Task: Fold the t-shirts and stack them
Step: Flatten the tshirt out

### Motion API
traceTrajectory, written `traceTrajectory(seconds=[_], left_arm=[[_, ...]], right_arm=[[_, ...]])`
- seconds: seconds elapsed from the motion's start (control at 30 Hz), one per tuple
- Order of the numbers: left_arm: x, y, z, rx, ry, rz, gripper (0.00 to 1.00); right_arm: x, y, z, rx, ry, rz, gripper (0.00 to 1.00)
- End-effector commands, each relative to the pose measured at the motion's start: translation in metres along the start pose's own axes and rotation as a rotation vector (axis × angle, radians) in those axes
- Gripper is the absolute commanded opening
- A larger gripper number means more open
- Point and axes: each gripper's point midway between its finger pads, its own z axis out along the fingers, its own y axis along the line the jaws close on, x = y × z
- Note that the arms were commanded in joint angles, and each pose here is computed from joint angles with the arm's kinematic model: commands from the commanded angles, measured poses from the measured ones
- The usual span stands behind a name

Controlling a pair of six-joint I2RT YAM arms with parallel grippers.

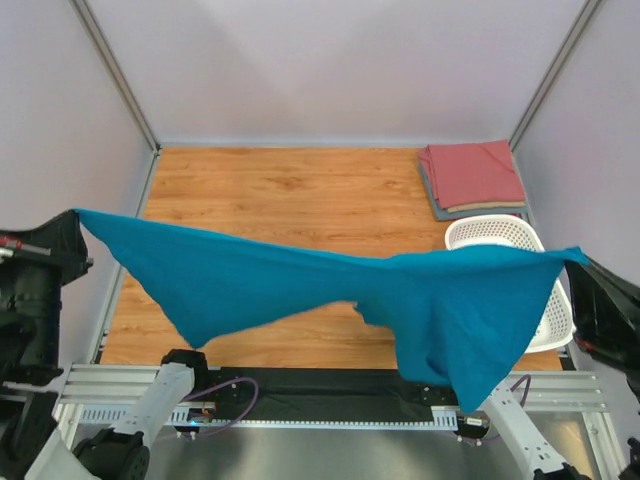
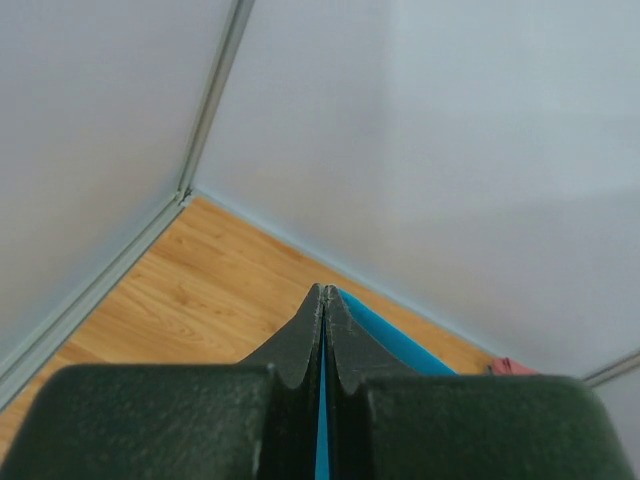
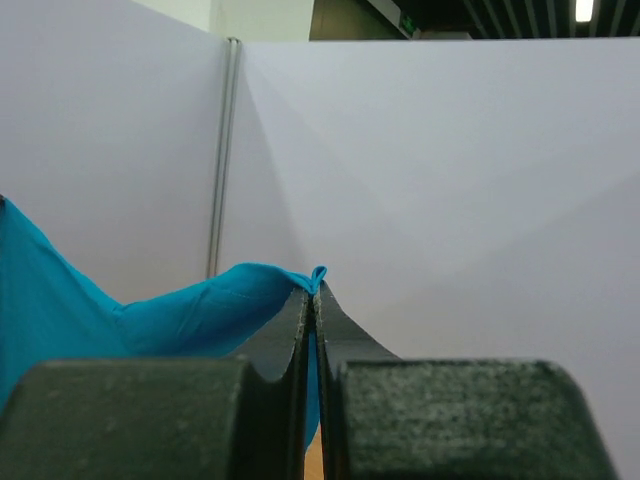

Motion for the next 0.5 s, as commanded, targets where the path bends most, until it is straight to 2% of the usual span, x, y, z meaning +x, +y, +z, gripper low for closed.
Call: traceTrajectory(seconds=[0.0,0.1,0.13,0.17,0.2,0.23,0.27,0.3,0.33,0.37,0.43,0.47], left_arm=[[0.012,-0.002,0.069,-0.099,0.013,0.101,0.0],[0.032,-0.006,0.12,-0.144,0.055,0.17,0.0],[0.044,-0.005,0.133,-0.156,0.08,0.192,0.0],[0.057,-0.006,0.154,-0.162,0.091,0.205,0.0],[0.088,0.005,0.17,-0.197,0.15,0.24,0.0],[0.106,0.011,0.182,-0.21,0.174,0.266,0.0],[0.12,0.012,0.201,-0.216,0.169,0.272,0.0],[0.156,0.029,0.214,-0.258,0.225,0.311,0.0],[0.167,0.033,0.229,-0.269,0.21,0.315,0.0],[0.198,0.044,0.247,-0.301,0.265,0.346,0.0],[0.235,0.062,0.269,-0.344,0.324,0.373,0.0],[0.268,0.079,0.291,-0.385,0.377,0.387,0.0]], right_arm=[[0.076,-0.051,0.061,0.084,0.199,-0.064,0.01],[0.152,-0.097,0.116,0.105,0.327,-0.191,0.0],[0.152,-0.1,0.119,0.106,0.314,-0.22,0.0],[0.19,-0.111,0.136,0.094,0.376,-0.217,0.0],[0.221,-0.116,0.14,0.074,0.421,-0.221,0.0],[0.231,-0.119,0.154,0.049,0.391,-0.246,0.01],[0.264,-0.123,0.162,0.017,0.422,-0.247,0.0],[0.287,-0.126,0.17,0.003,0.408,-0.256,0.0],[0.307,-0.127,0.173,-0.016,0.419,-0.255,0.0],[0.348,-0.131,0.18,-0.049,0.459,-0.242,0.0],[0.389,-0.139,0.19,-0.064,0.467,-0.243,0.0],[0.417,-0.144,0.193,-0.074,0.494,-0.242,0.0]])
